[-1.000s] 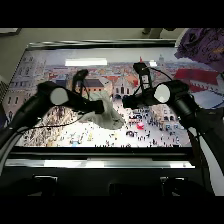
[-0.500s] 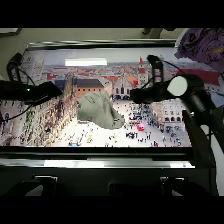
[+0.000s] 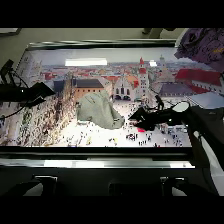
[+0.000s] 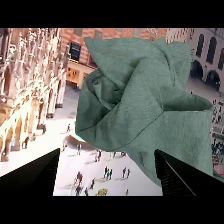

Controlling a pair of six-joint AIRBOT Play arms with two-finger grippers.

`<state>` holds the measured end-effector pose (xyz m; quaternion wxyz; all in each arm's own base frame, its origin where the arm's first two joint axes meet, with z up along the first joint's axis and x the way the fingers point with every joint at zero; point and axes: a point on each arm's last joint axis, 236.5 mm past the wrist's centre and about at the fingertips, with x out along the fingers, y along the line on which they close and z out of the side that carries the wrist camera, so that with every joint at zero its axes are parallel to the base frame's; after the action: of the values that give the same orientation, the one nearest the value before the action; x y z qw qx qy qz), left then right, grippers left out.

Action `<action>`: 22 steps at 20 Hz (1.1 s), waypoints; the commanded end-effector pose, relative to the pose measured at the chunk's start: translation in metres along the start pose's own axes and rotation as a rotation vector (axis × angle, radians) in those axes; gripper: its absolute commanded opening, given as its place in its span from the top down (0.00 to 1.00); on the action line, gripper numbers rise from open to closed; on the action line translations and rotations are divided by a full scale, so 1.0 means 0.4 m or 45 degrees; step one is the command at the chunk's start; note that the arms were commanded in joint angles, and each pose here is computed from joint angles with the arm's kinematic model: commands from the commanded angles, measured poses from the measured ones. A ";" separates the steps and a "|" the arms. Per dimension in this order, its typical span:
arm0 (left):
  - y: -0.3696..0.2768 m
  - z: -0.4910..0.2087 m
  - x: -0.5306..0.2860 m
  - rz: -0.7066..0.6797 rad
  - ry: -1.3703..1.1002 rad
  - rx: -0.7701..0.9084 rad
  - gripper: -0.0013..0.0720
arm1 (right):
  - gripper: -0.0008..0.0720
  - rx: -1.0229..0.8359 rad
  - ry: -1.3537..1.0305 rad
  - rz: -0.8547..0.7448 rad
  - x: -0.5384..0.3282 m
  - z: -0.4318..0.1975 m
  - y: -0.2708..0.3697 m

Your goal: Fold the clothes and pants, and hang the long-sleeved shirts on hangers.

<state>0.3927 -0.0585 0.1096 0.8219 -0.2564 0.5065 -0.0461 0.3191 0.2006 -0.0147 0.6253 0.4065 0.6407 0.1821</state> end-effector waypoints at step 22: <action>0.056 -0.053 0.330 -0.199 0.109 -0.269 0.06 | 0.93 0.059 -0.058 0.225 0.164 0.015 0.069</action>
<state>0.4024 -0.0731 -0.0038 0.7636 -0.3223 0.5583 -0.0365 0.3480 0.2602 -0.0475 0.6201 0.4831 0.5869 0.1941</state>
